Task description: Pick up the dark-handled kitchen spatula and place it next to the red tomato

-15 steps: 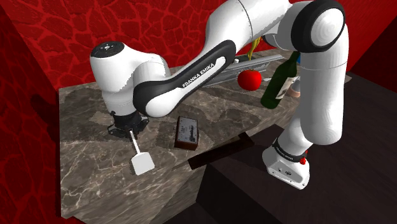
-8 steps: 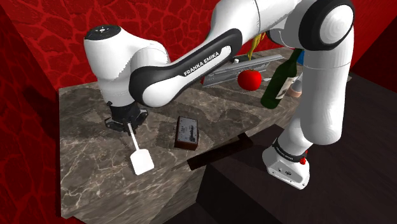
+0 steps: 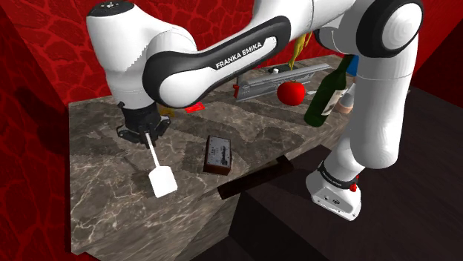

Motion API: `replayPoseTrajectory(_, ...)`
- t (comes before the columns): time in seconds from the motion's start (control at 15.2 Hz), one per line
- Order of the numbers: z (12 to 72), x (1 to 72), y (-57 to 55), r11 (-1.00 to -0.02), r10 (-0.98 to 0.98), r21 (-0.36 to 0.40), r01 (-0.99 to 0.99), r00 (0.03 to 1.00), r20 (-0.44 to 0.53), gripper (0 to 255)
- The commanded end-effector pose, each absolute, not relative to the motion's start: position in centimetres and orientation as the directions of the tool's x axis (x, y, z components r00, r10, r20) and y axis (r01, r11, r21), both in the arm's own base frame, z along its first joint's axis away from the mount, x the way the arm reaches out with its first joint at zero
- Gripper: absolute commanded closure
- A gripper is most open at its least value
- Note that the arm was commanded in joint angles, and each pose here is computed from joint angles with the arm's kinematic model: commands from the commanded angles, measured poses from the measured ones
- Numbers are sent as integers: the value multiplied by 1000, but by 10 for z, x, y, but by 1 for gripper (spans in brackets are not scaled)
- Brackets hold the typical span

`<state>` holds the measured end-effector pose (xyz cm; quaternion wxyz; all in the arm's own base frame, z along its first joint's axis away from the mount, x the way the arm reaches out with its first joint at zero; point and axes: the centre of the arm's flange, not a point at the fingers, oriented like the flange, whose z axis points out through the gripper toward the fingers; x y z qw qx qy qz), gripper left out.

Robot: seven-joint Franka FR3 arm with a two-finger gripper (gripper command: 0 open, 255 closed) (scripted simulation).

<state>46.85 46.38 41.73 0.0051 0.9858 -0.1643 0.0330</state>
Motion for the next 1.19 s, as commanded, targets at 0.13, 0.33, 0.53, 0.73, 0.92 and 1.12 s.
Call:
replayPoseTrajectory(0.13,439,468,464,-946,-324,0,-324,944,66,255)
replayPoseTrajectory(0.33,455,468,464,-946,-324,0,-324,944,66,255)
replayPoseTrajectory(0.53,470,468,464,-946,-324,0,-324,944,66,255)
replayPoseTrajectory(0.73,486,468,464,-946,-324,0,-324,944,66,255)
replayPoseTrajectory(0.92,502,468,464,-946,-324,0,-324,944,66,255)
replayPoseTrajectory(1.12,518,468,464,-946,-324,0,-324,944,66,255)
